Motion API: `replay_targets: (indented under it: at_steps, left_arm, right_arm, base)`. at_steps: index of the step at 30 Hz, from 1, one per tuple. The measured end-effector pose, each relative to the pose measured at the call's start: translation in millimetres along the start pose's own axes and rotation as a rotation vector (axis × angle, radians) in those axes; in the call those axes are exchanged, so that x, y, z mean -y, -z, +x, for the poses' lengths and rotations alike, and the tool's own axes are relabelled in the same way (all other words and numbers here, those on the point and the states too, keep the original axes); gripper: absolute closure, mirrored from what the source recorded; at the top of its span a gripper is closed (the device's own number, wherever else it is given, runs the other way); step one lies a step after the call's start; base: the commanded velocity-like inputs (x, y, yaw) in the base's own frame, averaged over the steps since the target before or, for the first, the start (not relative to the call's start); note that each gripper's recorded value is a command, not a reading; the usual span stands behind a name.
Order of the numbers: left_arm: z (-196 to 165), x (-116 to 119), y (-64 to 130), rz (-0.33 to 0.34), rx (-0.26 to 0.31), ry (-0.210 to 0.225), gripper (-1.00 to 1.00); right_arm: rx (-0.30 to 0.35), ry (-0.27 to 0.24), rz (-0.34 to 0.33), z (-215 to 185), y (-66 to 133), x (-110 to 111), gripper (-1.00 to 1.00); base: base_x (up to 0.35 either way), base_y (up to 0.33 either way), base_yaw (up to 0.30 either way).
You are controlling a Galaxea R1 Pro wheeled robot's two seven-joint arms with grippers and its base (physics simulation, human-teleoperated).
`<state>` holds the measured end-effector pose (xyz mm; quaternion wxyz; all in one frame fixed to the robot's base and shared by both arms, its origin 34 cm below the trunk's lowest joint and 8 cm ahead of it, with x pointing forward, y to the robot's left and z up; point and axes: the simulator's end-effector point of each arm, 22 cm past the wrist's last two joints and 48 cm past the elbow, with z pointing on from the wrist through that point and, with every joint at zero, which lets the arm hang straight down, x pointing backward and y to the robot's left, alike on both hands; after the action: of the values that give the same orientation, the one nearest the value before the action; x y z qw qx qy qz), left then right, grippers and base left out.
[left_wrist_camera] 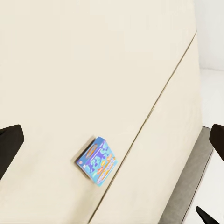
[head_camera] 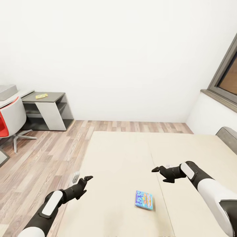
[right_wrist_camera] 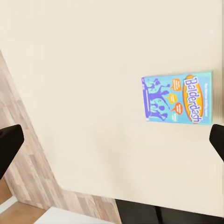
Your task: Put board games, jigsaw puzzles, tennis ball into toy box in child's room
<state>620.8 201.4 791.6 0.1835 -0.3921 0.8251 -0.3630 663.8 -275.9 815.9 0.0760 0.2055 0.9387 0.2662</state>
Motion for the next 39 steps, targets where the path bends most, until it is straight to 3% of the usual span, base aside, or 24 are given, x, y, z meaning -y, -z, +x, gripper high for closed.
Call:
replay_targets:
  at_steps: [32, 39]
  left_arm:
    - [7, -23, -10.6, -0.032, -0.023, 0.022, -1.00]
    - [23, -16, -18.5, -0.016, -0.061, -0.010, -1.00]
  right_arm:
    - [-0.045, -0.025, 0.016, 13, -24.0, 15, -1.00]
    - [-0.058, -0.032, 0.024, 18, -30.2, 20, -1.00]
  base:
    - [0.000, 0.000, 0.000]
    - [0.000, 0.000, 0.000]
